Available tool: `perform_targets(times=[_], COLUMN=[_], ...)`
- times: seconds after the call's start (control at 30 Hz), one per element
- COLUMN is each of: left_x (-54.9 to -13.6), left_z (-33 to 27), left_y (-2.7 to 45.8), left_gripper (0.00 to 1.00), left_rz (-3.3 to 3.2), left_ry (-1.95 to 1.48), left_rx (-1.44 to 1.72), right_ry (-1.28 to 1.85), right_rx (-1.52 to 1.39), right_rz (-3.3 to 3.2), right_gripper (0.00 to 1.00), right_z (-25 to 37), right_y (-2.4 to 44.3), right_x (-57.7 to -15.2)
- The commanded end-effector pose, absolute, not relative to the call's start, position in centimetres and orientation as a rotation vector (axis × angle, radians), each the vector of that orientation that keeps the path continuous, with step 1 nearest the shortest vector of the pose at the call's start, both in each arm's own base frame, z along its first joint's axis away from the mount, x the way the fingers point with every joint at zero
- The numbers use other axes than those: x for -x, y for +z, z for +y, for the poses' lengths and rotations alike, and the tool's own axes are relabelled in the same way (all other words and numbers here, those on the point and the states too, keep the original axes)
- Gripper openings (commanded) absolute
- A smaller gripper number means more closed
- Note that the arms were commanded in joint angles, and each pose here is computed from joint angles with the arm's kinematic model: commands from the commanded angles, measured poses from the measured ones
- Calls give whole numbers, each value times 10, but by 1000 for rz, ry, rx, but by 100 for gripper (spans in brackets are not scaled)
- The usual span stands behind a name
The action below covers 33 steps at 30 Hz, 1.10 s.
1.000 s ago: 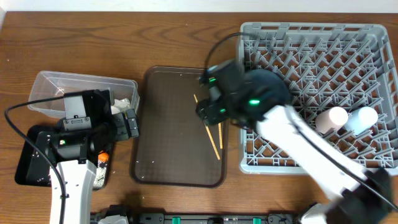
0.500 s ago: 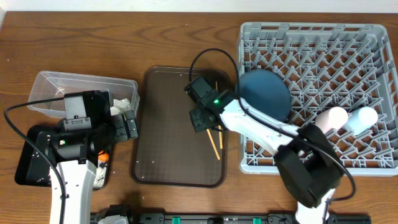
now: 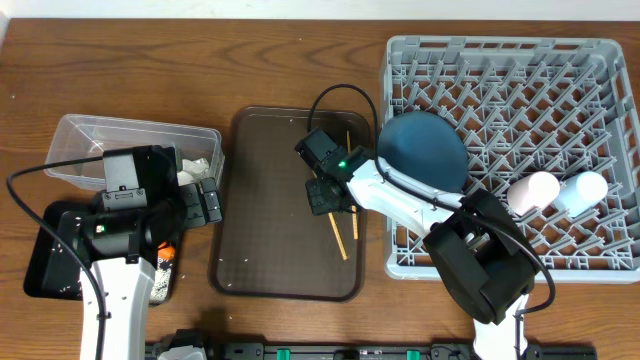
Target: Sort waste into correct bins and load items into the dishwasher rack
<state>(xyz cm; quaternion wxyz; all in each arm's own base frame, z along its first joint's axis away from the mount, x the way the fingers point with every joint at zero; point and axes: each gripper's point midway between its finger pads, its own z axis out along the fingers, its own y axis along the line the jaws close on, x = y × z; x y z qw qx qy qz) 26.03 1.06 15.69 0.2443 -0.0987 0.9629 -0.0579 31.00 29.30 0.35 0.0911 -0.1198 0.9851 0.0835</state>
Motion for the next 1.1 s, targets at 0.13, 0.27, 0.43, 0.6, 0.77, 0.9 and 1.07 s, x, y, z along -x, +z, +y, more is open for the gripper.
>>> perform_targets(times=[0.13, 0.27, 0.43, 0.6, 0.77, 0.9, 1.07], left_x=[-263, -263, -263, -263, -263, -263, -263], left_z=[12, 12, 12, 12, 12, 12, 12], left_y=[166, 166, 166, 166, 166, 166, 166], left_gripper=[98, 98, 98, 98, 98, 98, 98], left_rz=[2605, 2605, 2605, 2605, 2605, 2605, 2605], left_ry=[-138, -138, -138, -138, -138, -138, -138], left_rx=[251, 251, 251, 251, 251, 251, 251], right_ry=[322, 421, 377, 184, 16, -57, -104], right_rx=[450, 481, 340, 179, -4, -83, -124], right_rz=[2790, 2612, 2447, 2370, 2405, 2506, 2591], right_gripper=[1, 1, 1, 1, 1, 1, 1], right_z=[309, 311, 258, 160, 60, 12, -16], right_y=[53, 128, 213, 262, 265, 234, 199], right_x=[-323, -333, -344, -353, -360, -364, -380])
